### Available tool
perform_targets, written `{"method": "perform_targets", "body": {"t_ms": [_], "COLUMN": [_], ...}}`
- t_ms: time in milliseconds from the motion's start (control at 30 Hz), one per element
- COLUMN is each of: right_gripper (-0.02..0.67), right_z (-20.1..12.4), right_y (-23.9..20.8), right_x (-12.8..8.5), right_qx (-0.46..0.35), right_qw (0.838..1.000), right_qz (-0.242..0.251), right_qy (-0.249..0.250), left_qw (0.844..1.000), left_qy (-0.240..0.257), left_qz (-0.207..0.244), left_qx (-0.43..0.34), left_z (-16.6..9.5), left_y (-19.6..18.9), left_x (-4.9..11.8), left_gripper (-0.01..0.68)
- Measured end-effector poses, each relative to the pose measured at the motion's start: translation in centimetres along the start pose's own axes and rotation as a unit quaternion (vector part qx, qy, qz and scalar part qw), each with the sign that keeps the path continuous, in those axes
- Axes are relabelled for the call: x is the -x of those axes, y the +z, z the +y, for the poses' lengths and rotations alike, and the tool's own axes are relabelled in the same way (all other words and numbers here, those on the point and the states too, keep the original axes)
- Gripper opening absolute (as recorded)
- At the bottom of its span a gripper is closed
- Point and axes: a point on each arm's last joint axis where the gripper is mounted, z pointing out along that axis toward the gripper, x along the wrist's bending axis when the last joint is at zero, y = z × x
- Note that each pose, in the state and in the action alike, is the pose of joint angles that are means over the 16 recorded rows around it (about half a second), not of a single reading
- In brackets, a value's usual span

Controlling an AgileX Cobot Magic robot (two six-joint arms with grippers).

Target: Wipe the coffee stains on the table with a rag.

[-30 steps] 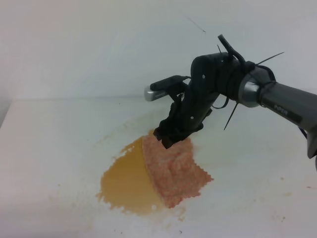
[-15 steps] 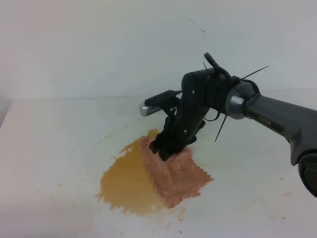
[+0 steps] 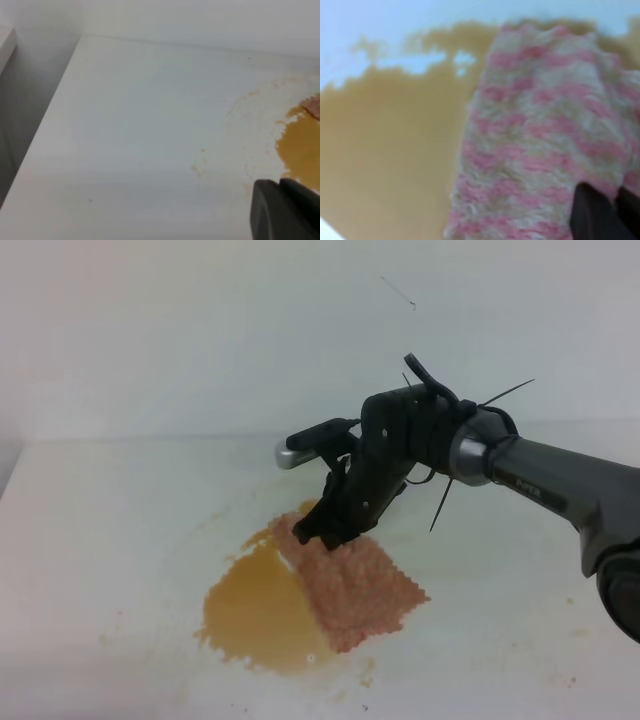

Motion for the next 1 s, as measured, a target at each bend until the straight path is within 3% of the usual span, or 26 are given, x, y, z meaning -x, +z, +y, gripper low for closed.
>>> {"method": "perform_targets", "body": {"t_ms": [333, 533, 733, 1000], "right_gripper": [0.022, 0.022, 0.022, 0.022], "right_z": [0.3, 0.5, 0.6, 0.6], "right_y": [-0.4, -0.2, 0.9, 2.5], "right_x": [2.9, 3.5, 2.1, -2.0], "right_qx": [0.024, 0.033, 0.032, 0.023], "right_qw": [0.999, 0.999, 0.999, 0.998], "right_qz": [-0.022, -0.010, 0.014, 0.051], "right_qy": [0.025, 0.025, 0.011, -0.016], "left_qw": [1.000, 1.000, 1.000, 1.000], "left_qy": [0.000, -0.001, -0.001, -0.001], "left_qz": [0.002, 0.003, 0.004, 0.004], "left_qx": [-0.008, -0.014, -0.017, -0.017], "left_z": [-0.5, -0.9, -1.1, -1.1], "left_y": [0.2, 0.3, 0.3, 0.3], "left_x": [-0.1, -0.2, -0.2, -0.2], "left_gripper": [-0.003, -0.003, -0.003, -0.003]}}
